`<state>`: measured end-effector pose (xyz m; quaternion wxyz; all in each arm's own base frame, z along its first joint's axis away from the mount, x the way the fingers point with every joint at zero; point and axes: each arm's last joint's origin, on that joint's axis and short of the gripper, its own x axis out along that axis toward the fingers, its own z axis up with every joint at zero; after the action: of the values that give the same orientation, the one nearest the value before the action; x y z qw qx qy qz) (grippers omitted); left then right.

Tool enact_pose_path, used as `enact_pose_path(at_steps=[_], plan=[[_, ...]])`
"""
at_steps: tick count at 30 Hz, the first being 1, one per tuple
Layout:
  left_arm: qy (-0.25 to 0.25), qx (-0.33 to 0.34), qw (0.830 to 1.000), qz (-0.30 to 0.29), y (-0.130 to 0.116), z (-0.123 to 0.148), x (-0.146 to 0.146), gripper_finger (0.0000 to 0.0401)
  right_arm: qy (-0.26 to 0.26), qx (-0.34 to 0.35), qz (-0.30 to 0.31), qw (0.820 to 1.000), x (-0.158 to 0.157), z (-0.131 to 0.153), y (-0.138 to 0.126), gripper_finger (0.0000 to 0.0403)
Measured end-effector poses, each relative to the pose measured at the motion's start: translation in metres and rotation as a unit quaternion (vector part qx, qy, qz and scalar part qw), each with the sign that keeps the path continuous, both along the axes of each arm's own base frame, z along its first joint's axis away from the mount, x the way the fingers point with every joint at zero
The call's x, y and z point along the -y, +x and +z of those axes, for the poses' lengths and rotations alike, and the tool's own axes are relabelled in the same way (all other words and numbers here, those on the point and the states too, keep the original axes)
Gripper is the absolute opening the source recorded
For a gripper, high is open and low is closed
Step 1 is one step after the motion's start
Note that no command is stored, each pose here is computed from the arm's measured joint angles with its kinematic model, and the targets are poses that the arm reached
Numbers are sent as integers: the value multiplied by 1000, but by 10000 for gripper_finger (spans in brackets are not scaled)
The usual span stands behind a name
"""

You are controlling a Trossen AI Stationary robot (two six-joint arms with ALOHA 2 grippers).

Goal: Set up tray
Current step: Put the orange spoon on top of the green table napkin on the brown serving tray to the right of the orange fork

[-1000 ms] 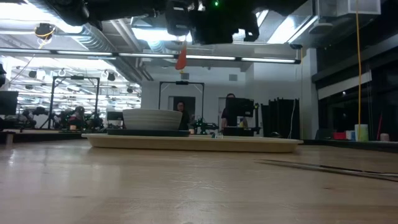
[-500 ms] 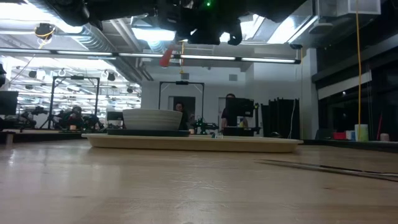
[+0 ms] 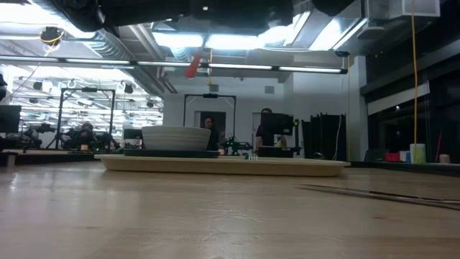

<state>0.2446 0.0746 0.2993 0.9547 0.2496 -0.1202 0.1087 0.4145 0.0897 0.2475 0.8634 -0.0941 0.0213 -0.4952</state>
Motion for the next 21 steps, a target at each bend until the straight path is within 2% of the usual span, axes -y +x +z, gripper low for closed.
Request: enact_pose_path(at_steps=[5,10,21], plan=[[26,10,1000,-2,-1,3,1,2,1,8,24,1000,1,-1,2,154],[40,22,998,-39,0,5,7,2,8,19,12,1000,13,-1,4,154],[62,24,996,-61,1,6,14,2,13,31,1,999,24,-1,6,154]])
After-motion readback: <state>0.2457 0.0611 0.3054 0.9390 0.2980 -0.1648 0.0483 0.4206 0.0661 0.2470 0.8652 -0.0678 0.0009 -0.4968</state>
